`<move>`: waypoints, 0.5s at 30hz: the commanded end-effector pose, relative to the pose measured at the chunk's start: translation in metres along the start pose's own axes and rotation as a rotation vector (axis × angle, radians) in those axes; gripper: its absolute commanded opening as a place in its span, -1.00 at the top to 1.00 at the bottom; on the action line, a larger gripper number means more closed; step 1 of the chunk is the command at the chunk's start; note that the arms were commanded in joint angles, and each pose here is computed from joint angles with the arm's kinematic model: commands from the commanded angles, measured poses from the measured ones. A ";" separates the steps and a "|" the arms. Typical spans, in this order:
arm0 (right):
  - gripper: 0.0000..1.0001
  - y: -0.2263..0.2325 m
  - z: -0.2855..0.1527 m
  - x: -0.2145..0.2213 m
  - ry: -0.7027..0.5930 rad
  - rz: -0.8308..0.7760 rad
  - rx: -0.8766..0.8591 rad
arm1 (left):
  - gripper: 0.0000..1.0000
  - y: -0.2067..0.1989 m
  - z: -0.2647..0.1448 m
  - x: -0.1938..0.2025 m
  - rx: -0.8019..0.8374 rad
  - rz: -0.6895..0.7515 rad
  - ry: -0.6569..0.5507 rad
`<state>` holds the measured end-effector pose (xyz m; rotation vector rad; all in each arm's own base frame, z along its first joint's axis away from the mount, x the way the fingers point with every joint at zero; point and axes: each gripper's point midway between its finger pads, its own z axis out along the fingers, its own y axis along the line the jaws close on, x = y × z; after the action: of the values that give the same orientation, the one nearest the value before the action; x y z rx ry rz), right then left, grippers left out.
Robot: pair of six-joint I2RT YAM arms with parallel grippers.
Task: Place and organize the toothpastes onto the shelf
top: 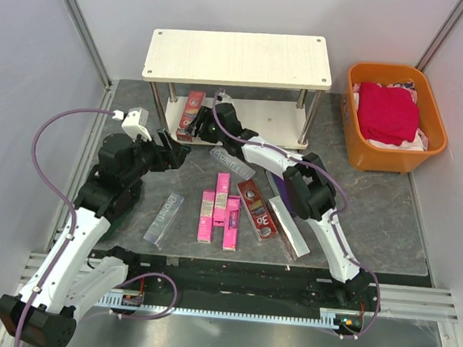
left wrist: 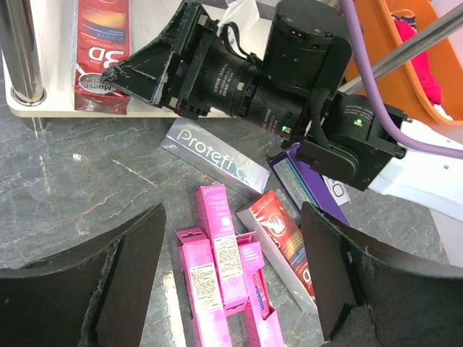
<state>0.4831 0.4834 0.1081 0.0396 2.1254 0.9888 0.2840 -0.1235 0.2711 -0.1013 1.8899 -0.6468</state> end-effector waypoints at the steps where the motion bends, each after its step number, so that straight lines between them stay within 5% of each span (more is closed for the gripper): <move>1: -0.34 -0.022 -0.025 0.002 0.030 -0.034 0.081 | -0.66 -0.003 -0.001 -0.001 0.024 0.007 -0.011; 15: -0.96 -0.038 -0.144 -0.011 0.013 -0.220 0.185 | -0.71 0.018 0.039 0.046 -0.020 -0.032 0.176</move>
<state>0.4231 0.3929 0.1184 -0.0437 2.2106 0.7674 0.2968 -0.1305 0.2225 -0.1119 2.0423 -0.6349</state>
